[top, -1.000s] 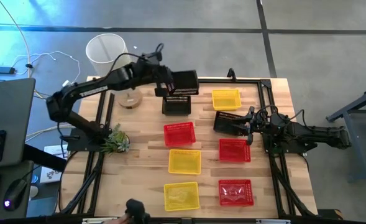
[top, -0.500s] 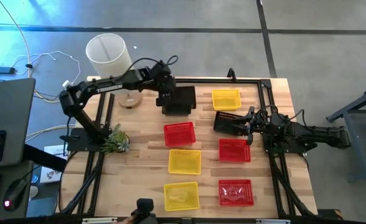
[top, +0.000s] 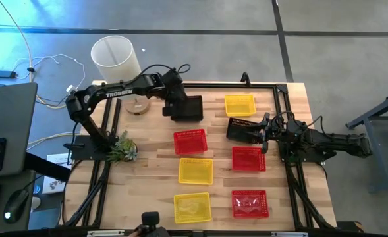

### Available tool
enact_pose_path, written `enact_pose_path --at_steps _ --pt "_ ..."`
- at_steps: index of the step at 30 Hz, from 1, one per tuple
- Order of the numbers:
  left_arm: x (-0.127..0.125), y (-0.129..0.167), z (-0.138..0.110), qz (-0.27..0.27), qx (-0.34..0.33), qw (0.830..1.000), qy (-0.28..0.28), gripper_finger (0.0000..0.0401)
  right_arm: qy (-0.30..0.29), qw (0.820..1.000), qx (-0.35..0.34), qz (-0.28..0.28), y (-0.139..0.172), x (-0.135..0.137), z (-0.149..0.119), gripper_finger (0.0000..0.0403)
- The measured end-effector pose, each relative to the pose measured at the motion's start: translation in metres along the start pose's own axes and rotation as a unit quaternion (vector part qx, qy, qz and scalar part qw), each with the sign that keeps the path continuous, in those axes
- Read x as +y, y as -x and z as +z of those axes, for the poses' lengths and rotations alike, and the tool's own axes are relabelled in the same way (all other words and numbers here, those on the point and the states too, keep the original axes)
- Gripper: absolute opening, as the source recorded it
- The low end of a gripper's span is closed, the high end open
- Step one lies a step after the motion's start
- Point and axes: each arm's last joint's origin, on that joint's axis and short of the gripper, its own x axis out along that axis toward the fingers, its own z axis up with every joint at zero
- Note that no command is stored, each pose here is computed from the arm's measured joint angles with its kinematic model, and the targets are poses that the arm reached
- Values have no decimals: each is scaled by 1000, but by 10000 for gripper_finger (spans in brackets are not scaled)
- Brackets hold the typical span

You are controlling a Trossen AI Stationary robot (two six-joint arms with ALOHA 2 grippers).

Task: Stack baskets by color
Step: Stack the bottom black bin on top of the top black bin

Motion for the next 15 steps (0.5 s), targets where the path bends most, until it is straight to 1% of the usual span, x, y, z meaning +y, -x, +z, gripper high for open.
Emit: enact_pose_path --at_steps 3,10,15 --pt "-1 0 -2 -5 10 1000 -1 0 0 1000 0 0 0 0 0 122" --pt "0 -1 -1 -5 5 1000 -18 0 0 1000 0 0 0 0 0 122" --pt "-2 -15 -1 -12 22 999 -39 0 0 1000 0 0 0 0 0 122"
